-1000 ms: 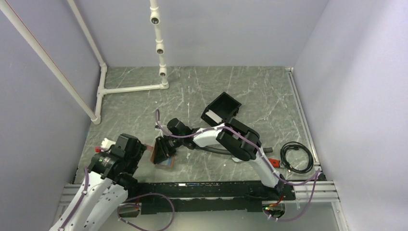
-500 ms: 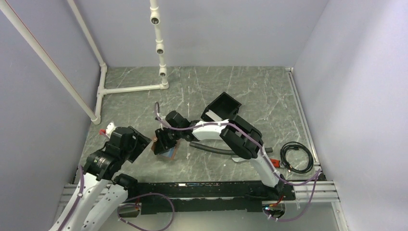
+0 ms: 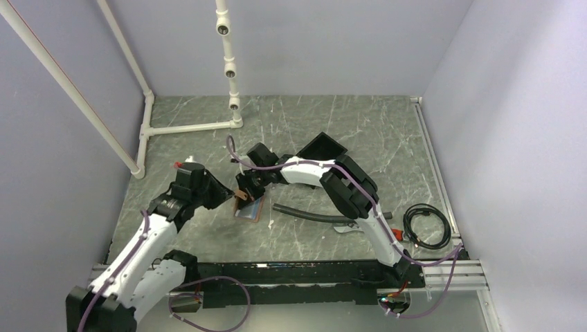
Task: Put the credit cards into the card holder
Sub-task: Open the card holder at the center of the board.
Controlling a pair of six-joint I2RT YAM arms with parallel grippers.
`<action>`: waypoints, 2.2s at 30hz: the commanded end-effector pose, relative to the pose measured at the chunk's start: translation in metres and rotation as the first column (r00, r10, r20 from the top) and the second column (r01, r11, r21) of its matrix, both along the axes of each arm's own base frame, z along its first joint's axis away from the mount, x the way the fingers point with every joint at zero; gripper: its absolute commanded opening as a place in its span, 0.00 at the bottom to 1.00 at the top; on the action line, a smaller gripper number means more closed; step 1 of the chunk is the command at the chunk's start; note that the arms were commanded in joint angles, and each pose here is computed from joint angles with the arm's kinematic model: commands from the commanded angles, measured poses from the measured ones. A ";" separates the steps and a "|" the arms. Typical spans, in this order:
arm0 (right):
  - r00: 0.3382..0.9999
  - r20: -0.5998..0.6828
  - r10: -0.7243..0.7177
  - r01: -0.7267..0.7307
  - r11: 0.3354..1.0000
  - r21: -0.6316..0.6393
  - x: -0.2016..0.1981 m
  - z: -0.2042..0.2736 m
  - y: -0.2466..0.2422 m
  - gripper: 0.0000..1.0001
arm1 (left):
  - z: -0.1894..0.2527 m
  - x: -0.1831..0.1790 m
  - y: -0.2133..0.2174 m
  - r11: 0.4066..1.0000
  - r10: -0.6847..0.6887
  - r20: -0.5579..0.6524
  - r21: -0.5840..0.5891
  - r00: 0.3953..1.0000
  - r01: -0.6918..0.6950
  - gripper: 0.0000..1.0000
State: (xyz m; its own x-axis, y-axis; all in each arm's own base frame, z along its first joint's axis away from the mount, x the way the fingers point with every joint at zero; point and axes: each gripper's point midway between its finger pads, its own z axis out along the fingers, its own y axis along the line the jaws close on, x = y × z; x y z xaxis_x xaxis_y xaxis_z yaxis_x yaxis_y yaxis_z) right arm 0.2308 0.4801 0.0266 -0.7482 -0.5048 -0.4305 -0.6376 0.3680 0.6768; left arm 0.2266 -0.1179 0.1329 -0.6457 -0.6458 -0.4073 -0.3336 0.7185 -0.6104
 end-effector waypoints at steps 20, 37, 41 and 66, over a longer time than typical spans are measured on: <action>0.998 -0.056 0.006 -0.009 0.999 -0.045 0.010 -0.003 -0.033 0.00 | -0.048 0.008 -0.016 0.990 -0.140 -0.081 -0.042 0.987 0.137 0.04; 0.983 0.008 -0.184 0.184 0.979 -0.083 0.017 0.015 -0.052 0.21 | -0.106 0.002 0.022 0.994 0.078 -0.248 0.098 0.966 -0.055 0.00; 0.969 -0.040 -0.244 0.243 0.970 -0.029 0.017 0.024 -0.055 0.25 | -0.115 -0.005 0.018 0.996 0.082 -0.260 0.061 0.962 -0.068 0.00; 0.948 -0.089 -0.304 0.305 0.952 -0.005 0.015 0.029 -0.078 0.38 | -0.128 -0.017 0.009 0.998 0.055 -0.284 -0.003 0.957 -0.059 0.00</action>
